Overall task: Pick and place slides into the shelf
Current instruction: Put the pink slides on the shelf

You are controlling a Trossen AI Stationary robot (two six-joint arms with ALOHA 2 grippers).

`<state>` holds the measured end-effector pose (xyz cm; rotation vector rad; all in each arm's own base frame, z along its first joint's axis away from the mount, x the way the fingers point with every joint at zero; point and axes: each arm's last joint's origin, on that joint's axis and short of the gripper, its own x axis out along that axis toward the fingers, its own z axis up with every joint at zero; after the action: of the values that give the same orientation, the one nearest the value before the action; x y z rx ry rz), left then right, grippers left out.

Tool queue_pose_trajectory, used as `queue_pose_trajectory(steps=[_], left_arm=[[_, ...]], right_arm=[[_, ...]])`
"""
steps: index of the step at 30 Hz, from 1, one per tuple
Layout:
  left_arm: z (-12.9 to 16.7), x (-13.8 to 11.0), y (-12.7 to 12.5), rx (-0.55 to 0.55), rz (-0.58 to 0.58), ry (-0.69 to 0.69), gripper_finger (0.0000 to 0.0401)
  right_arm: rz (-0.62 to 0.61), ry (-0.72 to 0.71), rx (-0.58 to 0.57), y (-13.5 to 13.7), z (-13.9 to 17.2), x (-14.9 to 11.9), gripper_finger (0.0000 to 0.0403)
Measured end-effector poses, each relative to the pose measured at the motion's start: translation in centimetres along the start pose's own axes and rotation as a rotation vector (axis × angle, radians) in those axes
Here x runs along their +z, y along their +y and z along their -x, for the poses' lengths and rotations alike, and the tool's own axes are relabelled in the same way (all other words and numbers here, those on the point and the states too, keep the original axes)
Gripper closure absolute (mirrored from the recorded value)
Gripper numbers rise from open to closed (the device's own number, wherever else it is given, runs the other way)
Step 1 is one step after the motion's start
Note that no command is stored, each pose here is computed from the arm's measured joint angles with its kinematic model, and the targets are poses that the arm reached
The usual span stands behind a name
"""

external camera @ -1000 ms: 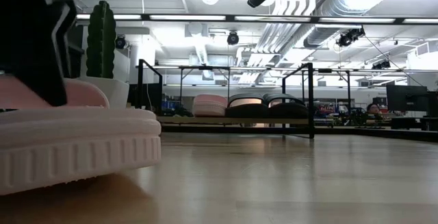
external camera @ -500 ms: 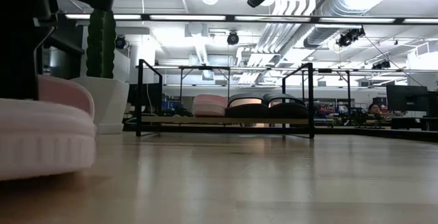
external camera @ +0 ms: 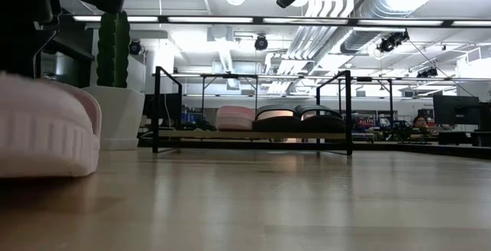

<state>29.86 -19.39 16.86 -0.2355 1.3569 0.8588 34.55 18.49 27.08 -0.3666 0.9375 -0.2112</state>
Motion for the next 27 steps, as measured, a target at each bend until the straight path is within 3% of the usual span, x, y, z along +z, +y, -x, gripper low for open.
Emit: queue_pose_trajectory(steps=[8,27], left_arm=[[0.00,-0.06,0.07,0.004,-0.036,0.018,0.0392],[0.03,-0.15,0.47,0.044,-0.076,0.026,0.0396]], right_arm=[[0.000,0.000,0.000,0.00,0.00,0.00,0.0288],[0.006,-0.002,-0.007,-0.07,-0.04,0.03,0.0288]])
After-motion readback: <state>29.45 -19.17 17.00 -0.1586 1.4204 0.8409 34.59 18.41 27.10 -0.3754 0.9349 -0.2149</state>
